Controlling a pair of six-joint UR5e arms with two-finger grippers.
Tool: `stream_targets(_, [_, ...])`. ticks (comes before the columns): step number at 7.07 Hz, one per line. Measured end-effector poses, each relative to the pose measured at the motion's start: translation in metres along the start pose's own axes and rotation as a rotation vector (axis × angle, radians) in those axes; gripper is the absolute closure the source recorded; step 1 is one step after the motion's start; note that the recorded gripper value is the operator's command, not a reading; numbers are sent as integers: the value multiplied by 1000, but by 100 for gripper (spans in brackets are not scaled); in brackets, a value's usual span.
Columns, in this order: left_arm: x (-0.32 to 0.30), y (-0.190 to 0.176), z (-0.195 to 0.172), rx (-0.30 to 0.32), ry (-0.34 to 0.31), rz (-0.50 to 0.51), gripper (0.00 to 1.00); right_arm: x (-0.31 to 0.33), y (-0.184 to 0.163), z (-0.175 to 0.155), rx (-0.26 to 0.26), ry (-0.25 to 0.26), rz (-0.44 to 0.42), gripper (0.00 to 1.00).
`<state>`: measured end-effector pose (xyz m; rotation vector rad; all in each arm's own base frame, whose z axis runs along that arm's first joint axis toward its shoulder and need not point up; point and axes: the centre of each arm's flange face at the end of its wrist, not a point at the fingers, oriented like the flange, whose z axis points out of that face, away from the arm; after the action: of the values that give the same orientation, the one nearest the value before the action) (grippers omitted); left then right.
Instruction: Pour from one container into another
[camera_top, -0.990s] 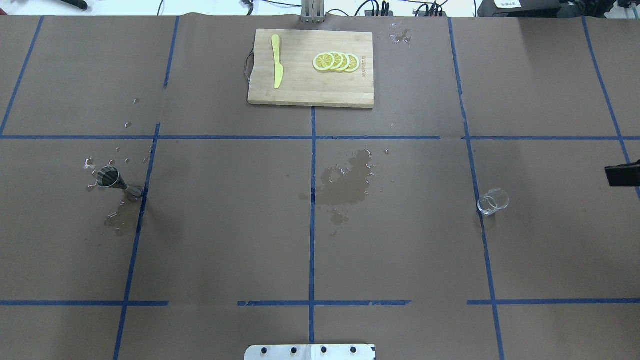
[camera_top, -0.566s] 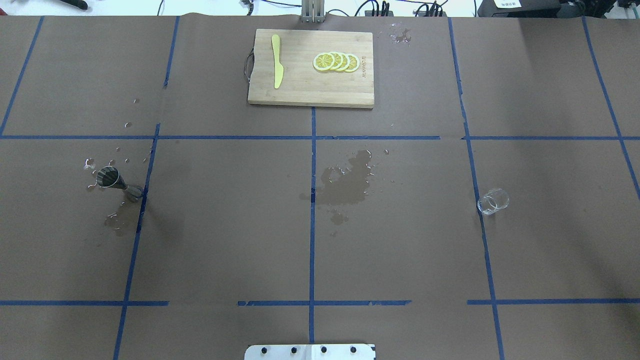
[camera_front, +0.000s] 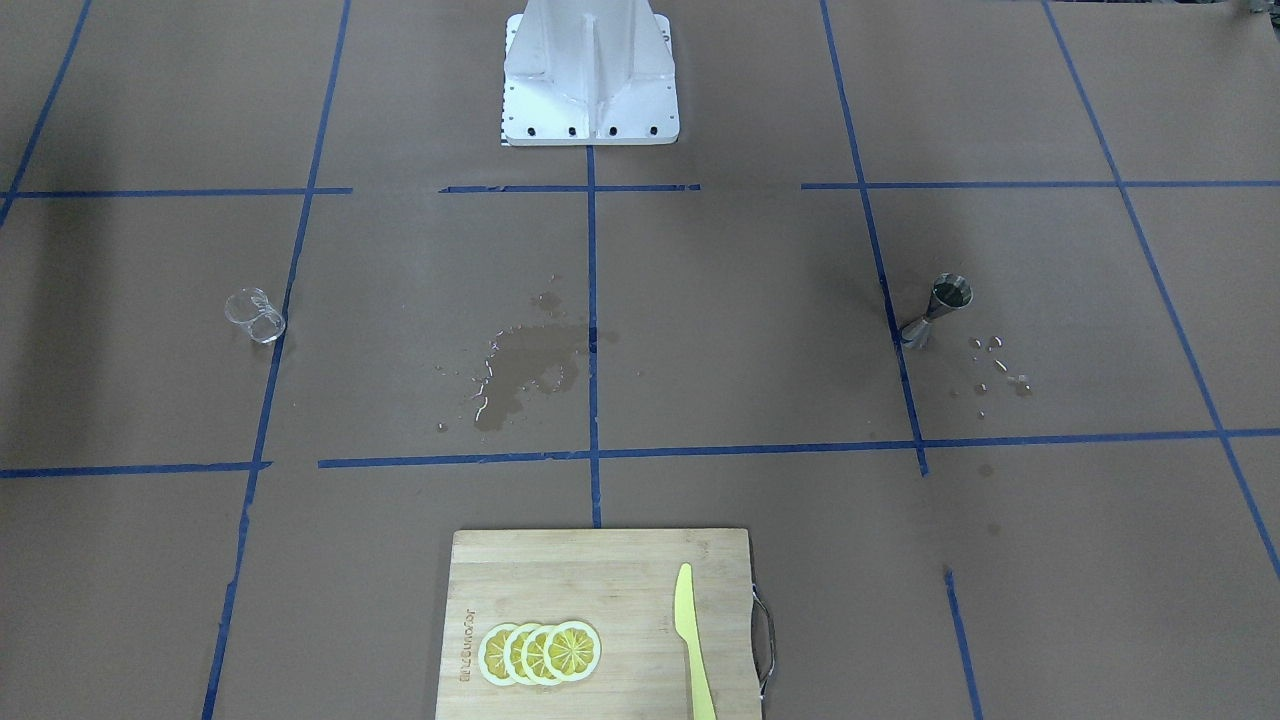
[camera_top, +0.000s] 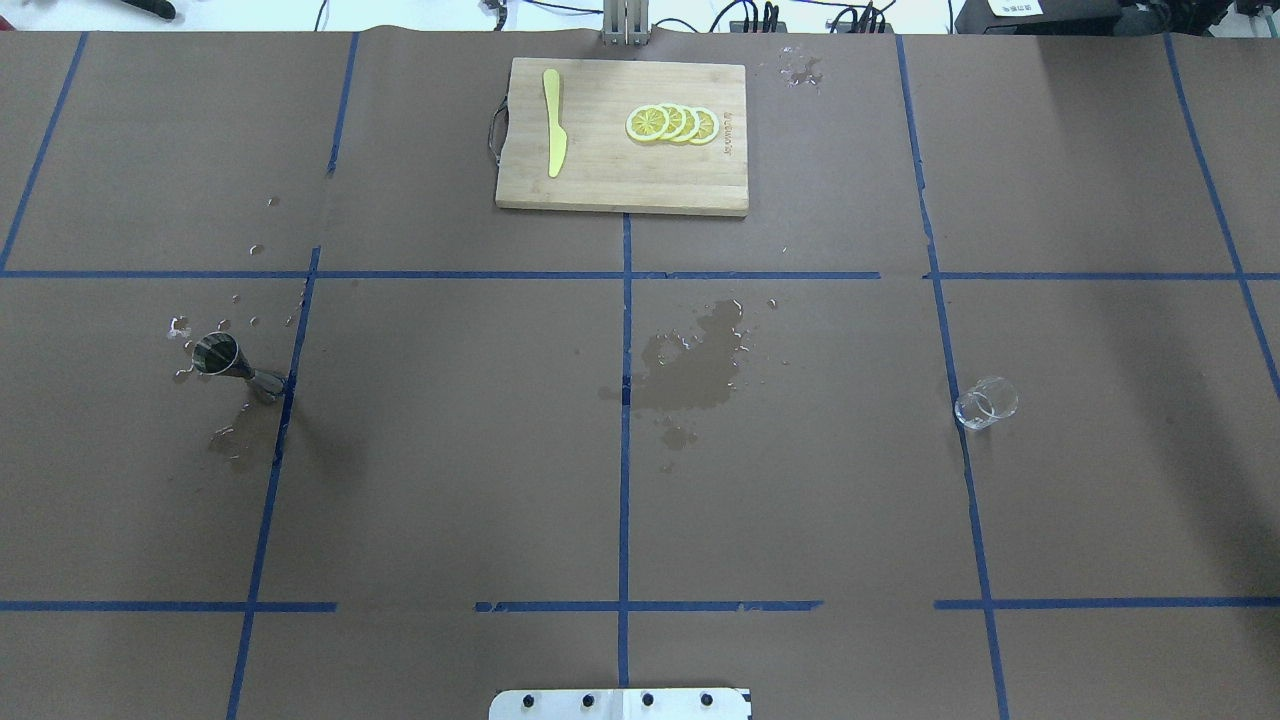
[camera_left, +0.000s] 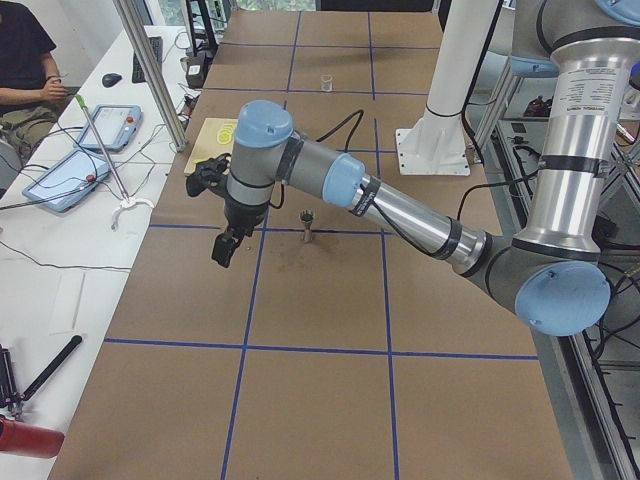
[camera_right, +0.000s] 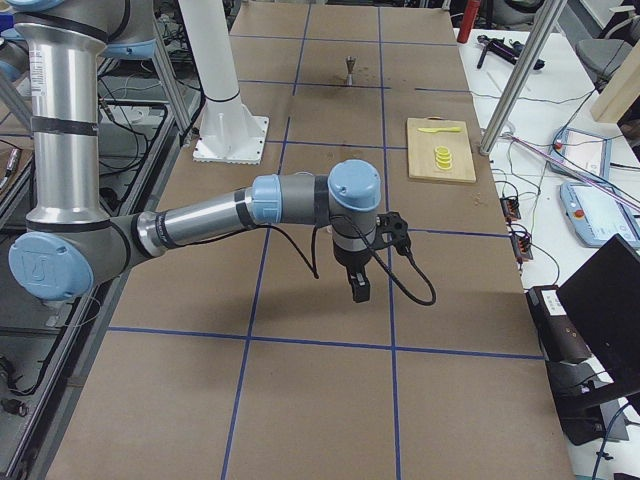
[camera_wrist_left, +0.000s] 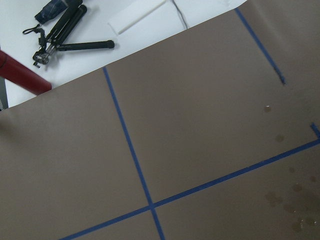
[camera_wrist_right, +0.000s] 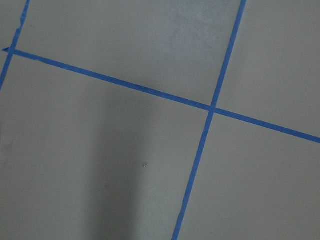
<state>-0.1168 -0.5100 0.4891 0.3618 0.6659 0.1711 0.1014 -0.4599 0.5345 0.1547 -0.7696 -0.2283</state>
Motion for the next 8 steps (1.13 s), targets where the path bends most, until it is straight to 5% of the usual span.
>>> stream_targets(2, [-44,52,51,-84,20,-80,0,23,-10,-16,-8,-15,19,0])
stream_targets(5, [-67,109,91,-120,30,-137,0,36,-4,-2,-14,14,57,0])
stream_targets(8, [-75,118,105,-143,33,-196,0,76,-5,46,4,-78,162,0])
